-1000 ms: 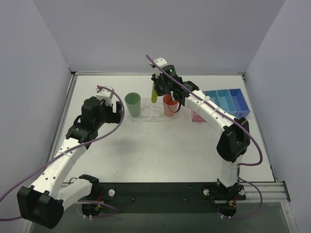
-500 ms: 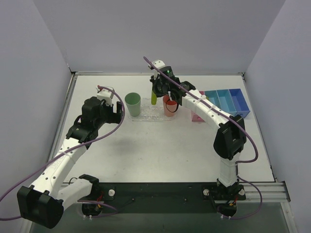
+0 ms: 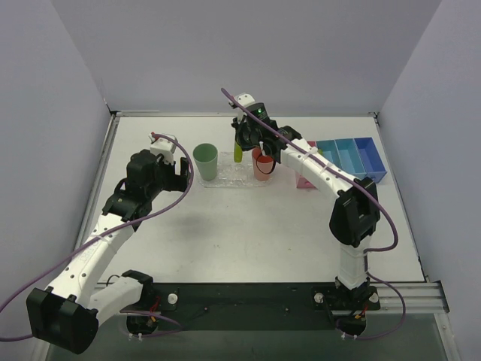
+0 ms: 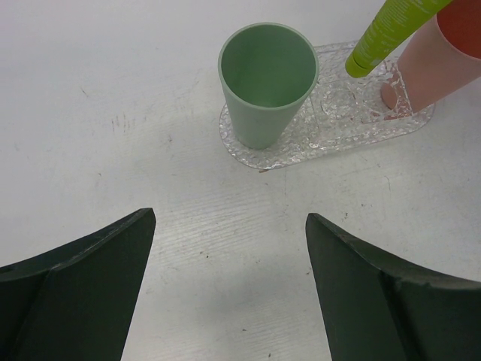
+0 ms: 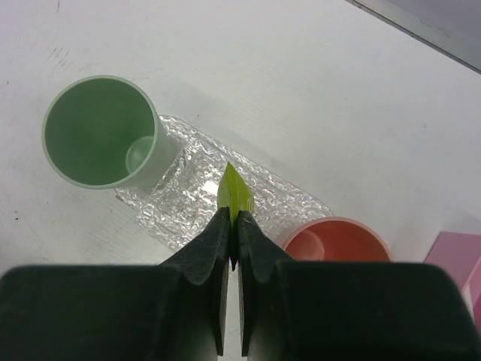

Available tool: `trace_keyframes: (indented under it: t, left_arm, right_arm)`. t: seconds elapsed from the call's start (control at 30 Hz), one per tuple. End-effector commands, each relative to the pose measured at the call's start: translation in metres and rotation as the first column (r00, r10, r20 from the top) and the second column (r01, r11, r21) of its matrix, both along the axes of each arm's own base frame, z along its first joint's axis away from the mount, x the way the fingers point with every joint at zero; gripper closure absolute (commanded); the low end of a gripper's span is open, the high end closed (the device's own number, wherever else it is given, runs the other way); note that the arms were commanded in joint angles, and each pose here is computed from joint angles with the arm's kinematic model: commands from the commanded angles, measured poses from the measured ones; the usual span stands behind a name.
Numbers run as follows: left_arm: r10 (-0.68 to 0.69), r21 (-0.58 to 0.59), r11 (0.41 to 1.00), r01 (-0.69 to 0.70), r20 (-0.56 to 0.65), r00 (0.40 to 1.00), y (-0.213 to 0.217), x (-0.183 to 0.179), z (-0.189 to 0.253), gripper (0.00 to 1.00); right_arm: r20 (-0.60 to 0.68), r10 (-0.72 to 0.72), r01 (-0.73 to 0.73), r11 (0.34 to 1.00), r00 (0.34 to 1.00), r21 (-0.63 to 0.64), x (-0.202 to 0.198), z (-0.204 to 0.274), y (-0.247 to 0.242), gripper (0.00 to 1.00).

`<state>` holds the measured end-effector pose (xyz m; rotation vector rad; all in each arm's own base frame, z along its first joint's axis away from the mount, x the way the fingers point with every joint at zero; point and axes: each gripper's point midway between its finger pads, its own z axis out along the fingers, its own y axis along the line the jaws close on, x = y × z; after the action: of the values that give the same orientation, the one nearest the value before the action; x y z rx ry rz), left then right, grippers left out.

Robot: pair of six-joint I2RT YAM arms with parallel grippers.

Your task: Prepare toiletry sets of a toothbrush and toothpaste on the tray

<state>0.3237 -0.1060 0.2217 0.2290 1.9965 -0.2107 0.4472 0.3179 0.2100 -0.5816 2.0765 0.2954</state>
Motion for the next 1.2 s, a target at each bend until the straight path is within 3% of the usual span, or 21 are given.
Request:
trace_keyframes:
  t: [0.0,1.17]
  left_arm:
    - [0.006,-0.008,1.0,-0.005,0.056,0.998,-0.001,0.007,0.023,0.08]
    - [0.001,-0.007,1.0,-0.001,0.05,0.999,-0.002,0.007,0.021,0.08]
  right_arm:
    - [0.067,0.001,-0.003,0.999,0.998,0.032,0.014,0.023,0.004,1.0]
    - [0.02,0.004,-0.004,0.999,1.0,-0.033,0.021,-0.019,0.006,1.0]
